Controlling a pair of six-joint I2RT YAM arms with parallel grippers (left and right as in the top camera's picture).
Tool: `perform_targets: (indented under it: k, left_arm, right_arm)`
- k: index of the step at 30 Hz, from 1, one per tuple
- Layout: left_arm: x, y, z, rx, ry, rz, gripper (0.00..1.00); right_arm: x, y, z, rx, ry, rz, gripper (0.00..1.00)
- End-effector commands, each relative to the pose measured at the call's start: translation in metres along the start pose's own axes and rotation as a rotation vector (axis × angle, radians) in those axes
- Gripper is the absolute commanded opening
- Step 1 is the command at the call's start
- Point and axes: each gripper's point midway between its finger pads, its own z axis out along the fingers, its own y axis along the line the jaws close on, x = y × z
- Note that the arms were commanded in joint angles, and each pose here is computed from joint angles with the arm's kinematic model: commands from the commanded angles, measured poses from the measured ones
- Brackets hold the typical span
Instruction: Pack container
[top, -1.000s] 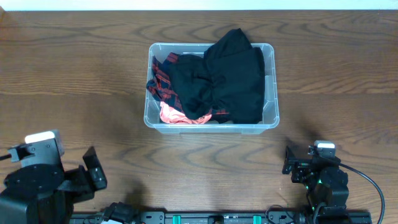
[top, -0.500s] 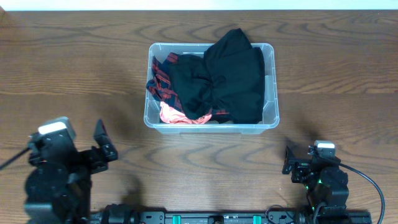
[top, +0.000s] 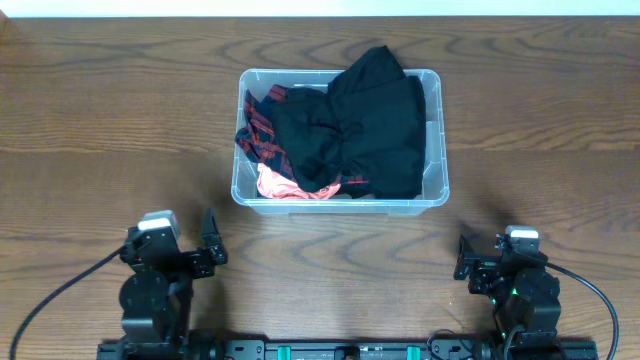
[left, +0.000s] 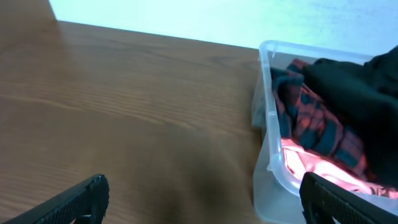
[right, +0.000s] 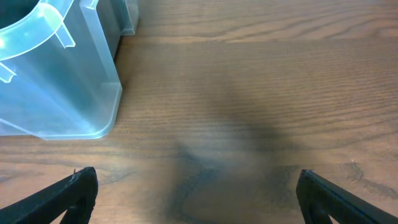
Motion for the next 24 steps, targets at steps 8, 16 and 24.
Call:
perform_targets:
  k: [8,16,24]
  left_arm:
    - [0.032,0.003,0.011,0.008,-0.017,-0.011,0.98]
    - [0.055,0.005,0.02,0.001,0.038,-0.007,0.98]
    - [0.079,0.009,0.021,-0.012,0.124,0.001,0.98]
  right_arm:
    - [0.001,-0.002,0.0,0.006,0.001,0.021,0.99]
    - [0.001,-0.002,0.0,0.006,0.001,0.021,0.99]
    - [0.001,-0.002,0.0,0.006,0.001,0.021,0.99]
